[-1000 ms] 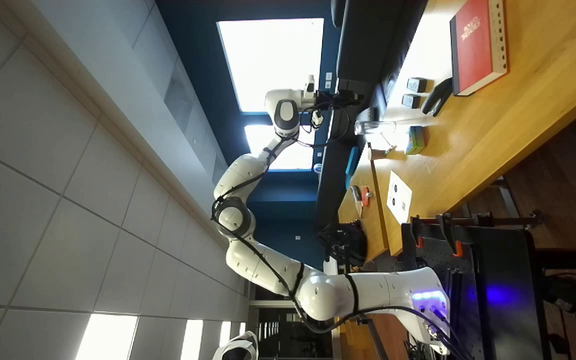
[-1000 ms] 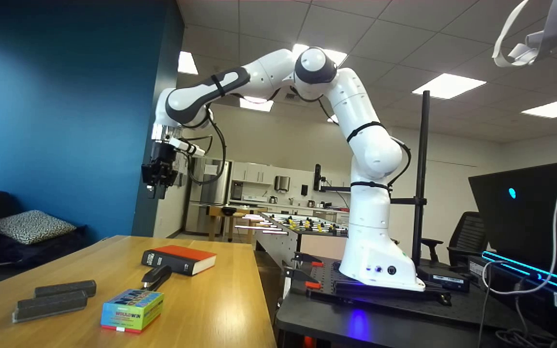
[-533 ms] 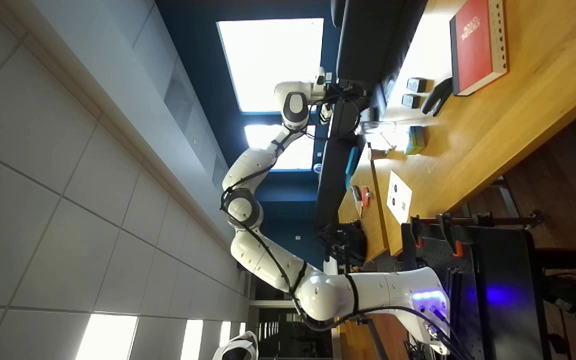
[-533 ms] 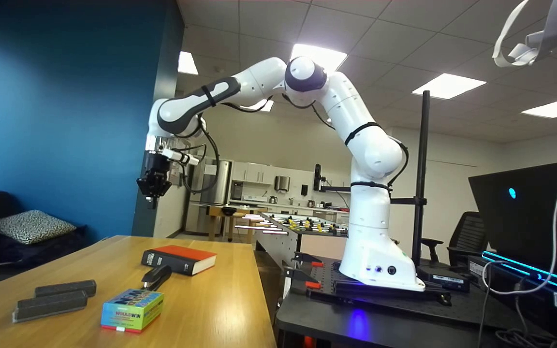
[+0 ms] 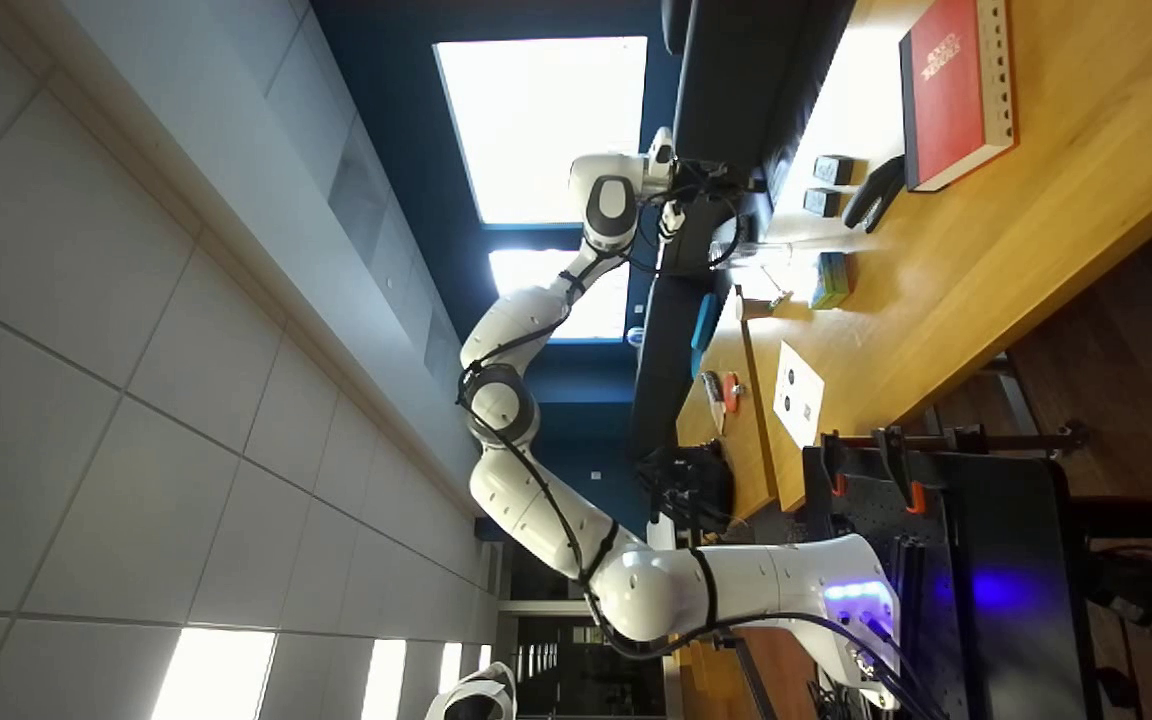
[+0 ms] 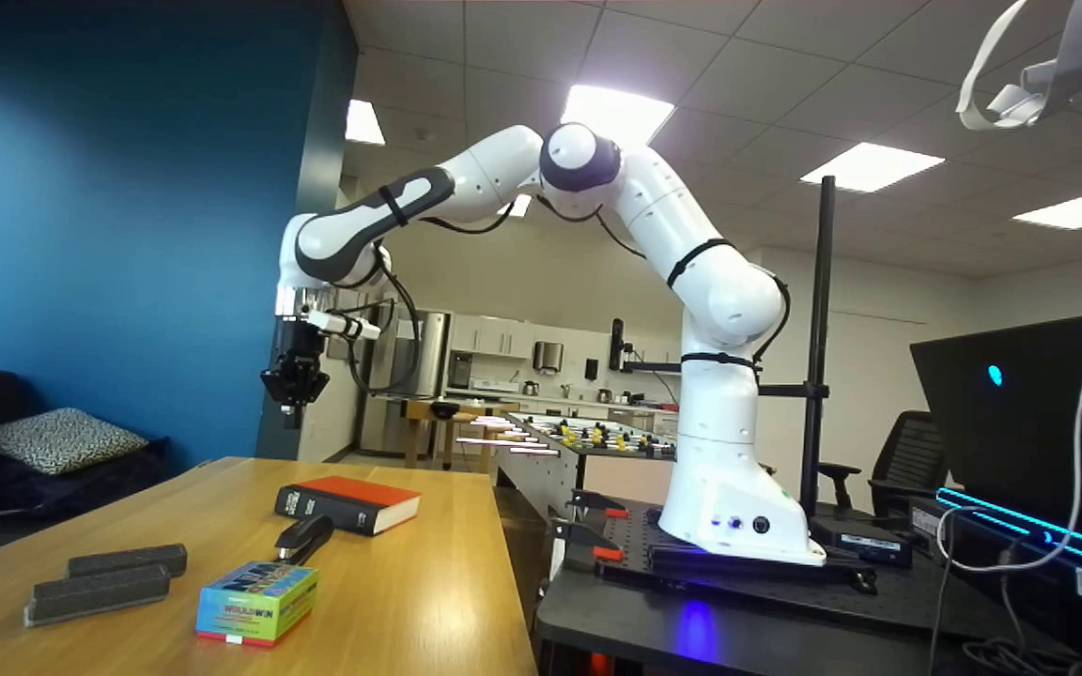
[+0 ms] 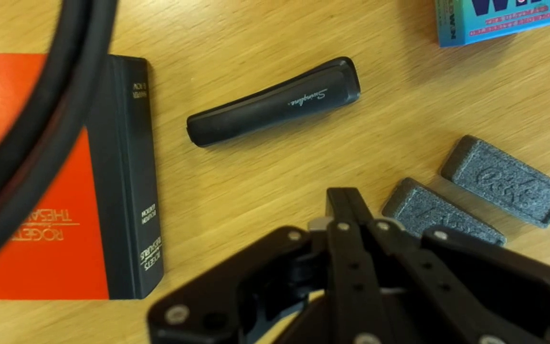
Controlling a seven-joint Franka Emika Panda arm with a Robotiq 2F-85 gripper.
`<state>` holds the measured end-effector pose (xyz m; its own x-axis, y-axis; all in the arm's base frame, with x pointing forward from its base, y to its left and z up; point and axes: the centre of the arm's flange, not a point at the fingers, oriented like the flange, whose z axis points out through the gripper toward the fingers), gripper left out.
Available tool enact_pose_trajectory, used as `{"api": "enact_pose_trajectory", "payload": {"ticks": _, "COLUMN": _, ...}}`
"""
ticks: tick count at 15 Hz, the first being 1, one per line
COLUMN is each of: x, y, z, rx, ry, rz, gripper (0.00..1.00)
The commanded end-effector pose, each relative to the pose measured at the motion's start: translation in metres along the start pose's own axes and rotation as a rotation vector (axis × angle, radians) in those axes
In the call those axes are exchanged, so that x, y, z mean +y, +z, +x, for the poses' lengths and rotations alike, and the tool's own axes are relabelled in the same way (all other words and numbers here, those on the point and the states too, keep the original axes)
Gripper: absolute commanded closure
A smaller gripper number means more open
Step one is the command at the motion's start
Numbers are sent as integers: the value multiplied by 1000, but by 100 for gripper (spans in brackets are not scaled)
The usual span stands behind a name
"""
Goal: Press down on the top of the stapler.
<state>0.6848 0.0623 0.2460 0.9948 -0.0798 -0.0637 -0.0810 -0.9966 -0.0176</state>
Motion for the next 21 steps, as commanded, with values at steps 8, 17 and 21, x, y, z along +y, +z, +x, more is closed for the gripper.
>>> {"api": "enact_pose_trajectory", "payload": {"ticks": 8, "x": 1, "y": 5, "z": 2, "rx": -49, "ry": -12, "rz": 5, "gripper": 100}}
{"api": "enact_pose_trajectory", "payload": {"ticks": 17, "x": -2, "y": 24, "z": 1, "rx": -50, "ry": -18, "rz": 6, "gripper": 100}}
{"api": "enact_pose_trajectory", "payload": {"ticks": 21, "x": -4, "y": 33, "z": 0, "rx": -64, "ry": -19, "rz": 7, "gripper": 100}}
